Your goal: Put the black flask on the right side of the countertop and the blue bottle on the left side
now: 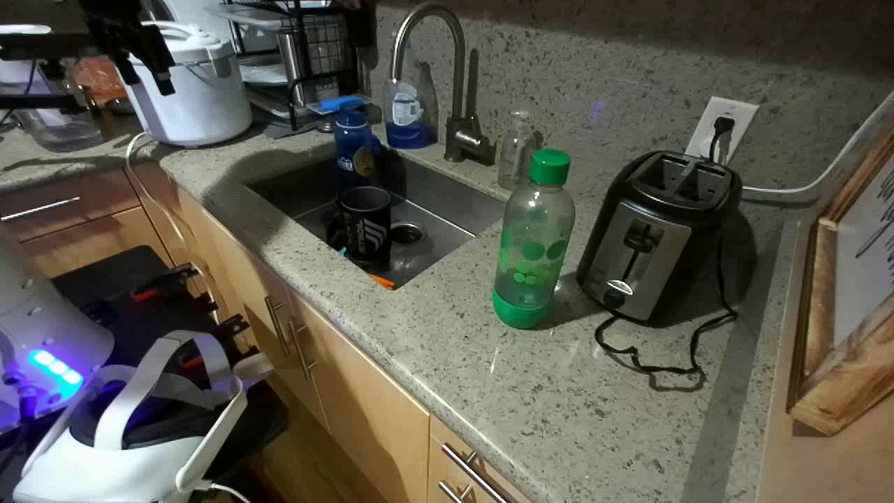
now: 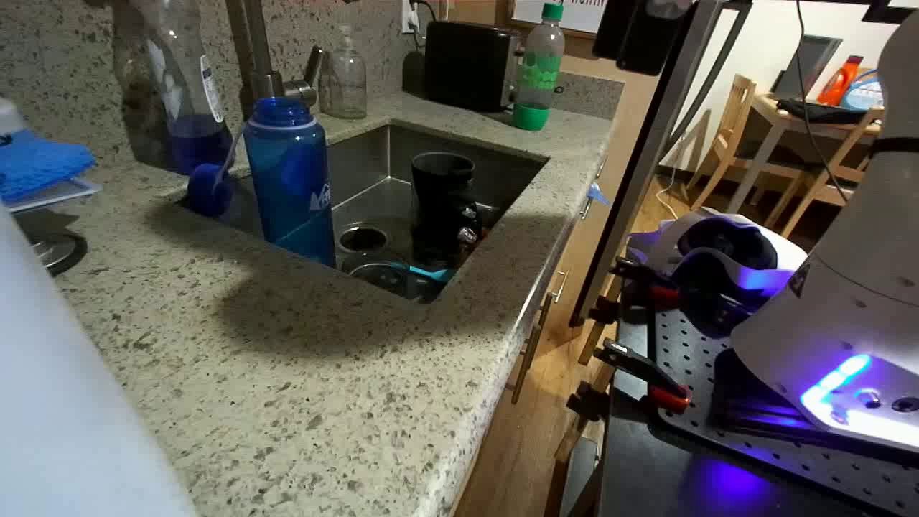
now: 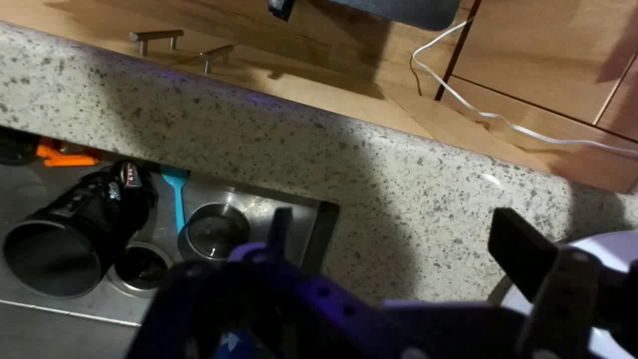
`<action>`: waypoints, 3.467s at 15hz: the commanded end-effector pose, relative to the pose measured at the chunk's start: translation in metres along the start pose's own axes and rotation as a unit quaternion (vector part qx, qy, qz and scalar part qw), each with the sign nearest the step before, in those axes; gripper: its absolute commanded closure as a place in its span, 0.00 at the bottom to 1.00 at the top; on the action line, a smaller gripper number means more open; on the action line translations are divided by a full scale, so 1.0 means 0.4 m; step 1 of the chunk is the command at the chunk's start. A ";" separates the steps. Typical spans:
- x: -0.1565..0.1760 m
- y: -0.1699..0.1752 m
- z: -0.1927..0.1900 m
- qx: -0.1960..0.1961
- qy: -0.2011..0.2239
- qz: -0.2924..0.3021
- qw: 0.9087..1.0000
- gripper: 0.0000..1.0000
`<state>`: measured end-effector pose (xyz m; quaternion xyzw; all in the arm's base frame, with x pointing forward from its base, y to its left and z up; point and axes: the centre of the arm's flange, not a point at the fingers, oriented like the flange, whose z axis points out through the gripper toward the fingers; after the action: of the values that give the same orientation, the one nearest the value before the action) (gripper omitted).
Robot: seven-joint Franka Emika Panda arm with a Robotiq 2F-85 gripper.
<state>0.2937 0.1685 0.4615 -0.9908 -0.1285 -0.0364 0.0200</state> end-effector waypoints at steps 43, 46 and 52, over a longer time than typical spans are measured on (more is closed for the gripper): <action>0.075 0.657 0.236 0.016 -0.021 0.330 0.944 0.00; 0.081 0.711 0.294 0.011 -0.034 0.361 0.932 0.00; 0.091 0.816 0.369 0.011 -0.037 0.409 0.912 0.00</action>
<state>0.4044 -0.1124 0.3167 -0.9640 0.2617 0.0158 0.0438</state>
